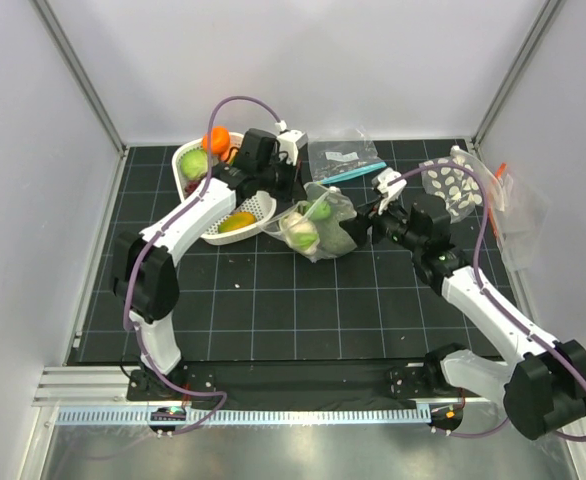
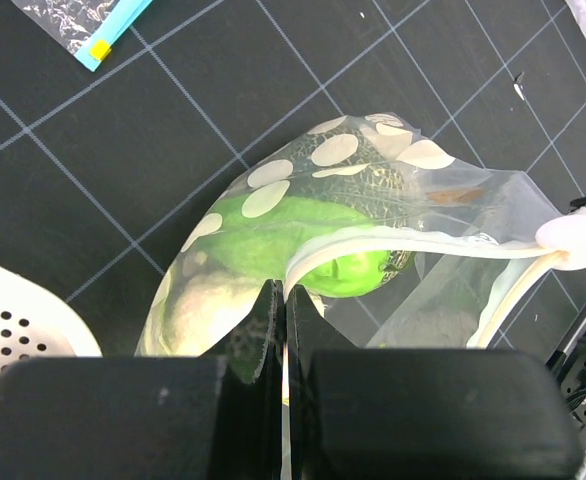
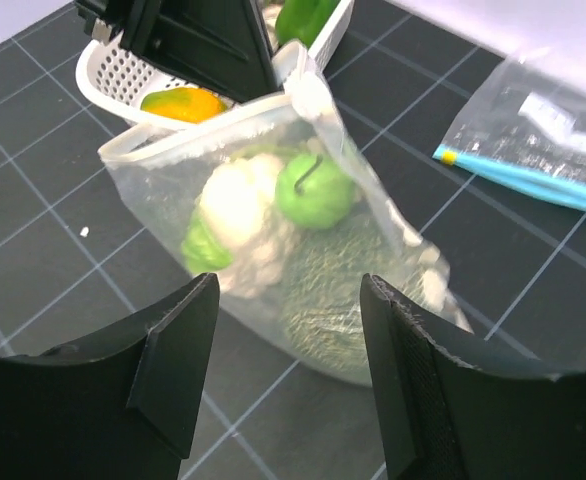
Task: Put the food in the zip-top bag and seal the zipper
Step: Zip the zipper food storage bag at the center of the board.
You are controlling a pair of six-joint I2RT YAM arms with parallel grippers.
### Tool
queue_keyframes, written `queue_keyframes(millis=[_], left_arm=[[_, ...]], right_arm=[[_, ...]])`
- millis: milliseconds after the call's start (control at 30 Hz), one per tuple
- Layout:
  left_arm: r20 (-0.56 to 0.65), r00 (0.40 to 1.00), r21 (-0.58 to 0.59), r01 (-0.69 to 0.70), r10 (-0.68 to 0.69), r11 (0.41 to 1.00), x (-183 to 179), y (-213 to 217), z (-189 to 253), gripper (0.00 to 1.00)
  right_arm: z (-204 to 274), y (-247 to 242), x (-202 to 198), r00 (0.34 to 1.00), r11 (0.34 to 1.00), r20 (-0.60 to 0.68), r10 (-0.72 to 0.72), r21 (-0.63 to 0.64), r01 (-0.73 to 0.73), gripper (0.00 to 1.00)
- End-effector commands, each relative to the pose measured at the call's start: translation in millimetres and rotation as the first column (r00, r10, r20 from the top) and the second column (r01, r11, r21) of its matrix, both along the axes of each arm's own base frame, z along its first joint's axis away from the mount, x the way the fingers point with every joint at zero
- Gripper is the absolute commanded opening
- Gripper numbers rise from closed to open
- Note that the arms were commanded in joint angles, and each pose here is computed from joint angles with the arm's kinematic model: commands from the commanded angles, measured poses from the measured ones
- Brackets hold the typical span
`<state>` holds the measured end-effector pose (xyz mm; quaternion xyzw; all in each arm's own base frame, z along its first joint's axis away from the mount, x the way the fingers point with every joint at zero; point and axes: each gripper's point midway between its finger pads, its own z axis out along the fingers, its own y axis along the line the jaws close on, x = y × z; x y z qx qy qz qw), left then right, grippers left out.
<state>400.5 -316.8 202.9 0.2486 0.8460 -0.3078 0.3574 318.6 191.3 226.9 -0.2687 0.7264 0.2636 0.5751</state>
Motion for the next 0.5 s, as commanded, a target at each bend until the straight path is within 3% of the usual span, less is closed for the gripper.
queue_keyframes(millis=[0,433,467], left_arm=[[0.075,0.997,-0.028,0.025,-0.023,0.999,8,-5,26,0.0],[0.126,0.991,-0.007,0.043,-0.042,0.999,5,0,33,0.0],[0.128,0.991,-0.005,0.043,-0.042,0.999,5,0,34,0.0]], right_arm=[[37,2,20,0.981,0.999,0.196,0.018,-0.038,-0.011,0.64],[40,13,63,0.979,0.993,0.198,0.044,-0.116,-0.021,0.59],[40,15,65,0.98,0.992,0.194,0.05,-0.12,-0.027,0.56]])
